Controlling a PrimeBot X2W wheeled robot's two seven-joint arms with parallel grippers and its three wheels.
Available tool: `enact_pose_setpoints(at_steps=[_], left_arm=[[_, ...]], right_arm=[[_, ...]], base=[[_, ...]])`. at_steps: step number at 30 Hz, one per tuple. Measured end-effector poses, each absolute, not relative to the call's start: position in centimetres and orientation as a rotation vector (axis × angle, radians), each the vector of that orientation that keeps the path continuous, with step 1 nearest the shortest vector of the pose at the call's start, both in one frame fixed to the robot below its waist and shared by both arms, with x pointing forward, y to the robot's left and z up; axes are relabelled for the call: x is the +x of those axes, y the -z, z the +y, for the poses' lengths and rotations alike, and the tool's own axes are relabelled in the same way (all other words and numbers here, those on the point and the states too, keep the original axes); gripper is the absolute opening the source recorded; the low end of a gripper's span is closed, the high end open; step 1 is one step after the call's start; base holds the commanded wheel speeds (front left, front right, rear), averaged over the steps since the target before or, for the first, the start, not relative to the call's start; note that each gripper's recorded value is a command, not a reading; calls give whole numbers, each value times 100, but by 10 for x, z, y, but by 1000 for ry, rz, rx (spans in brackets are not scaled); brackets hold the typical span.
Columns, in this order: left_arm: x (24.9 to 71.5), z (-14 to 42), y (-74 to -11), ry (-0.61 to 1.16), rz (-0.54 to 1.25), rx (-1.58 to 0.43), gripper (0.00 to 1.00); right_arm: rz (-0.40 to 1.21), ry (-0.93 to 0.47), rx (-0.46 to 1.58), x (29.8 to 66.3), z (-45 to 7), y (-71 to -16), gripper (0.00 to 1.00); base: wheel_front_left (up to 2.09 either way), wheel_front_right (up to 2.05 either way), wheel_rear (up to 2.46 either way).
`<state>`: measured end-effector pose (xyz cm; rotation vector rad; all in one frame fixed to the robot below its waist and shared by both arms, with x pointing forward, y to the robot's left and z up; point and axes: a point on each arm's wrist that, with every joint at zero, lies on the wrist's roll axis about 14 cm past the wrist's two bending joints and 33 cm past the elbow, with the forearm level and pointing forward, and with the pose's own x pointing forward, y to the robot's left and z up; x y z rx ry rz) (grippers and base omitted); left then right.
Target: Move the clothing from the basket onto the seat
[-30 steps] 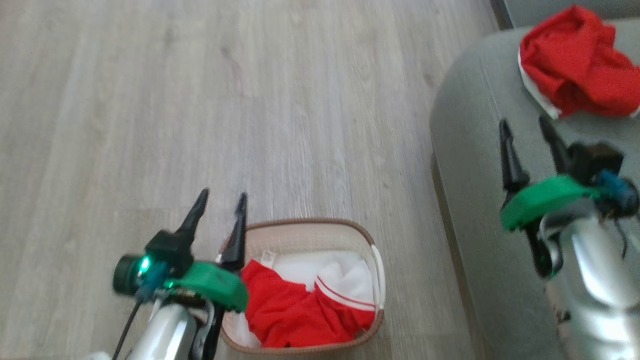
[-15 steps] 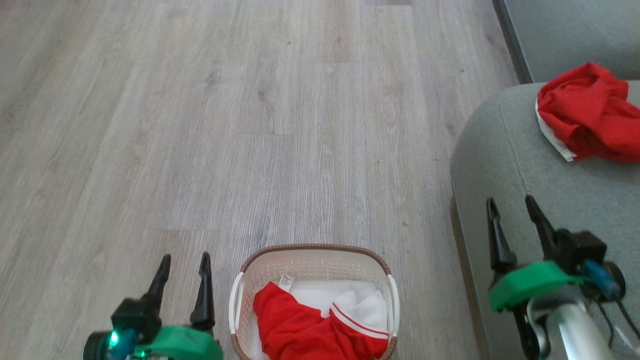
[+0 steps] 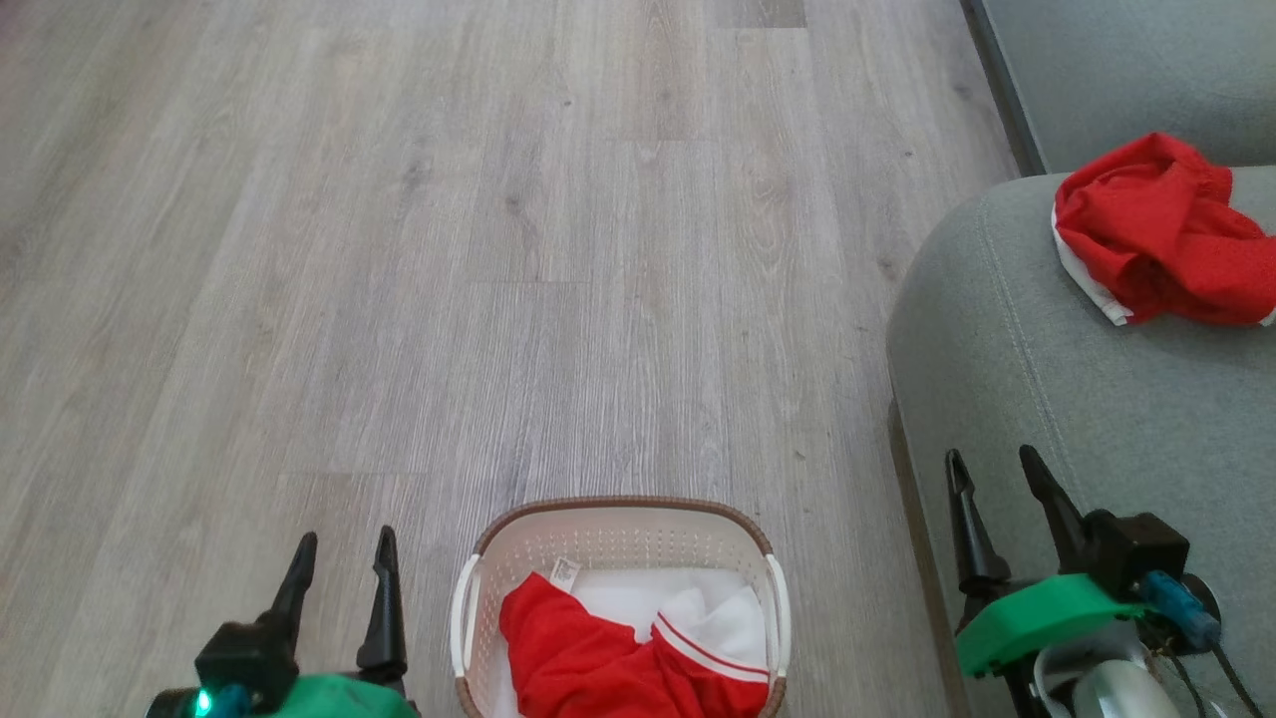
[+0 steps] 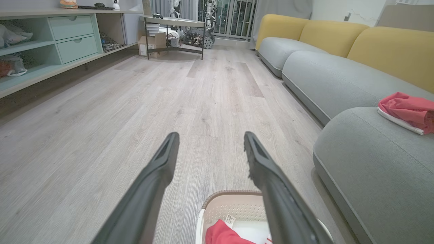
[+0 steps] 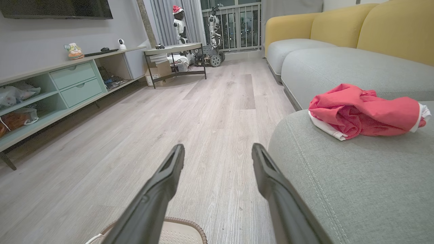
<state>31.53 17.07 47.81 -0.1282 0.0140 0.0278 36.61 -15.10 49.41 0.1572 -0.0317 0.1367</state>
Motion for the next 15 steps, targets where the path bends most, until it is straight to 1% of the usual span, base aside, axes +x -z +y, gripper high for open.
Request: enact_pose_setpoints(at_steps=[10, 15], left_arm=[[317, 167, -471, -12, 37, -127, 100], [318, 159, -453, 31, 96, -123, 100]], right_arm=[[-22, -126, 160, 366, -154, -491, 100], [-7, -112, 156, 369, -158, -485, 100]], base=[[0, 0, 0], [0, 0, 0]])
